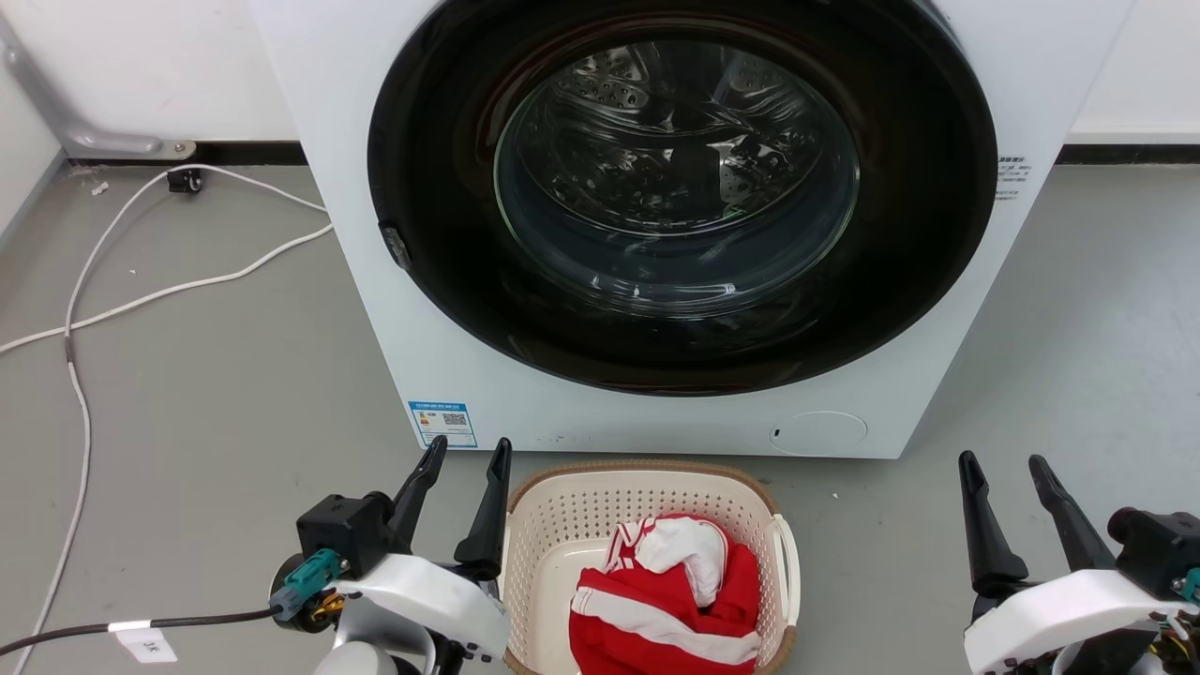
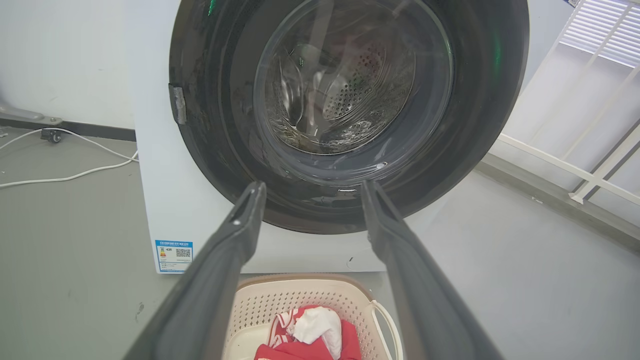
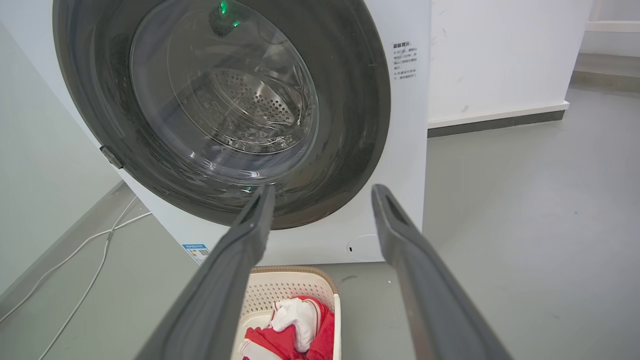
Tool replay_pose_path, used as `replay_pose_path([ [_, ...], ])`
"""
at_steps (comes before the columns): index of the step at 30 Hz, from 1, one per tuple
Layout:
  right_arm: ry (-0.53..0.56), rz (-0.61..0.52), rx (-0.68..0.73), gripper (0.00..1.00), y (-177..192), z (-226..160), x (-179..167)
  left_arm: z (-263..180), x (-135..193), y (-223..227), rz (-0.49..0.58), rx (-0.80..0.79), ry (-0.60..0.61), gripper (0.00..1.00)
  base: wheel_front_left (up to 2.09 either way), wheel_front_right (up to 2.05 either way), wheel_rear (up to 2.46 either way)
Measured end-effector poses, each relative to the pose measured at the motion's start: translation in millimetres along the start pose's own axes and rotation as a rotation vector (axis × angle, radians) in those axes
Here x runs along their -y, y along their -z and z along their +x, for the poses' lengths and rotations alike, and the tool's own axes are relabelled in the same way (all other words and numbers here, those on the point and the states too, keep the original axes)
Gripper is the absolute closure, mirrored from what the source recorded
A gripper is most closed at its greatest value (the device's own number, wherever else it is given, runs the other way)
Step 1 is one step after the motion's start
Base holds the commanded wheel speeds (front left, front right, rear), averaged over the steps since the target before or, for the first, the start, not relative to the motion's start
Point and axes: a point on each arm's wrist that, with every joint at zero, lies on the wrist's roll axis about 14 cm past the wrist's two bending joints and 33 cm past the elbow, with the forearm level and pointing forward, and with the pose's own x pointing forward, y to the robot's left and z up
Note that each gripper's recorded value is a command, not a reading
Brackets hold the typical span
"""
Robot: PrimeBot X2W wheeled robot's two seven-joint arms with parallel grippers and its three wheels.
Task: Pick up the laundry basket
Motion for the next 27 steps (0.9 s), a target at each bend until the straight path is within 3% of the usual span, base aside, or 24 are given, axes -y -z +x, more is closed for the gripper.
replay_pose_path([
  [27,-0.003,-0.148,0.007,0.0,3.4,-1.3,0.0,0.9,9.7,7.9,0.187,-0.008,0.056,0.0,0.0,0.0,0.0],
])
